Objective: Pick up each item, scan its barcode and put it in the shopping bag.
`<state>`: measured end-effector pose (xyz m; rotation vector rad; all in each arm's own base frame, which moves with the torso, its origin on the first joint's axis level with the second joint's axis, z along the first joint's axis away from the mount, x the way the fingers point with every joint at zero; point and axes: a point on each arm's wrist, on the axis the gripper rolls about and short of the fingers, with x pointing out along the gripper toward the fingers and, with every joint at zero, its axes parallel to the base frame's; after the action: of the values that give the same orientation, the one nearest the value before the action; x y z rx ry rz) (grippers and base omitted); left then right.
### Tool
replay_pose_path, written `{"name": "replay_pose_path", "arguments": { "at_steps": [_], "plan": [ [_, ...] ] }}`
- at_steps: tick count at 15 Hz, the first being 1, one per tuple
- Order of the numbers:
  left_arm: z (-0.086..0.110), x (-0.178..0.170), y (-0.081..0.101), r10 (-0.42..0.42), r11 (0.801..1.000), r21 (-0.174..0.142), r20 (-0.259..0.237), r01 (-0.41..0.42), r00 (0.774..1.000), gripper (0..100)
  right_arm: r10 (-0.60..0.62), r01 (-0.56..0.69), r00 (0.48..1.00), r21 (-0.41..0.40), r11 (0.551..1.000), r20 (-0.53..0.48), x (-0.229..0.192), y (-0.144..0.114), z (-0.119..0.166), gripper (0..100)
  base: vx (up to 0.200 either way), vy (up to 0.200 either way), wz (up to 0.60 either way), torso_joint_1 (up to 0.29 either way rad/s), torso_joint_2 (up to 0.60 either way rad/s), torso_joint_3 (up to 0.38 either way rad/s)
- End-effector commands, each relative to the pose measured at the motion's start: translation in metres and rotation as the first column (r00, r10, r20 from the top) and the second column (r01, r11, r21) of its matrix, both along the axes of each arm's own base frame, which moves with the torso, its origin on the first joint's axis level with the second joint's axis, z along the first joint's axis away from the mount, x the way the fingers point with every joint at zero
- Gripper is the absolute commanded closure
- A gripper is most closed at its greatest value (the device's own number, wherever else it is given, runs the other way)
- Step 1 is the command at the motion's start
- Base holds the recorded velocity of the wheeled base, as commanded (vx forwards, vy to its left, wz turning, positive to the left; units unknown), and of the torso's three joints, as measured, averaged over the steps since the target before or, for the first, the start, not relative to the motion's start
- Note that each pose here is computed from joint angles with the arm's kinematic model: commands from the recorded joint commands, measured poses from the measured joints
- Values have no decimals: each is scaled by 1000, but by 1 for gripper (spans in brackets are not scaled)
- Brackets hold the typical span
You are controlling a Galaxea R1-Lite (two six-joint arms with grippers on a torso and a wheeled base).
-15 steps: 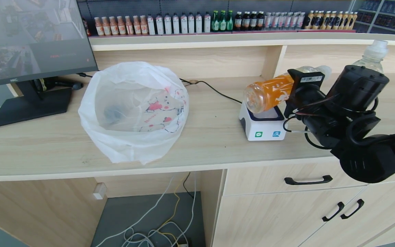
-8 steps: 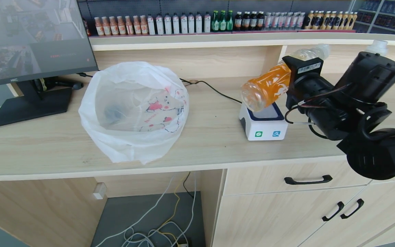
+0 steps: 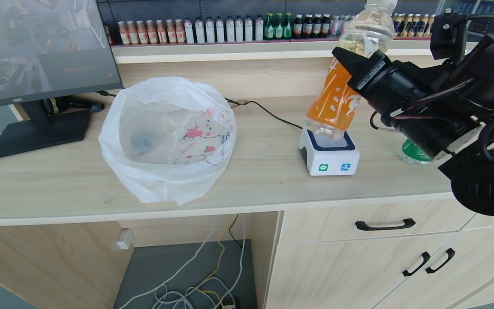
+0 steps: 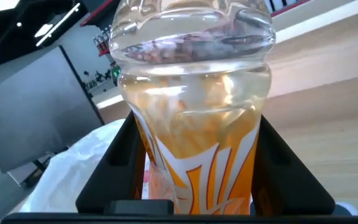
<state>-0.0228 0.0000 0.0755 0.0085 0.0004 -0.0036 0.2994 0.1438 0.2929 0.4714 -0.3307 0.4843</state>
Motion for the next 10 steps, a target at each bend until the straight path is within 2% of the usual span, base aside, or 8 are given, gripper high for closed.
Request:
{"name": "replay_pose_path", "arguments": {
  "at_steps": [1,5,7,10],
  "plan": [
    [0,0,0,1,1000,-1,0,-1,1000,0,-23,29,997,-77,997,75,-7,-2,10,100,0,0,0,0,0,0],
    [0,0,0,1,1000,-1,0,-1,1000,0,-90,154,960,-234,960,264,-24,2,28,100,0,0,0,0,0,0],
    [0,0,0,1,1000,-1,0,-1,1000,0,-108,208,927,-253,945,360,-28,6,27,100,0,0,0,0,0,0],
    [0,0,0,1,1000,-2,0,-1,1000,0,-120,238,915,-275,932,385,-31,5,9,100,0,0,0,0,0,0]
  ]
}}
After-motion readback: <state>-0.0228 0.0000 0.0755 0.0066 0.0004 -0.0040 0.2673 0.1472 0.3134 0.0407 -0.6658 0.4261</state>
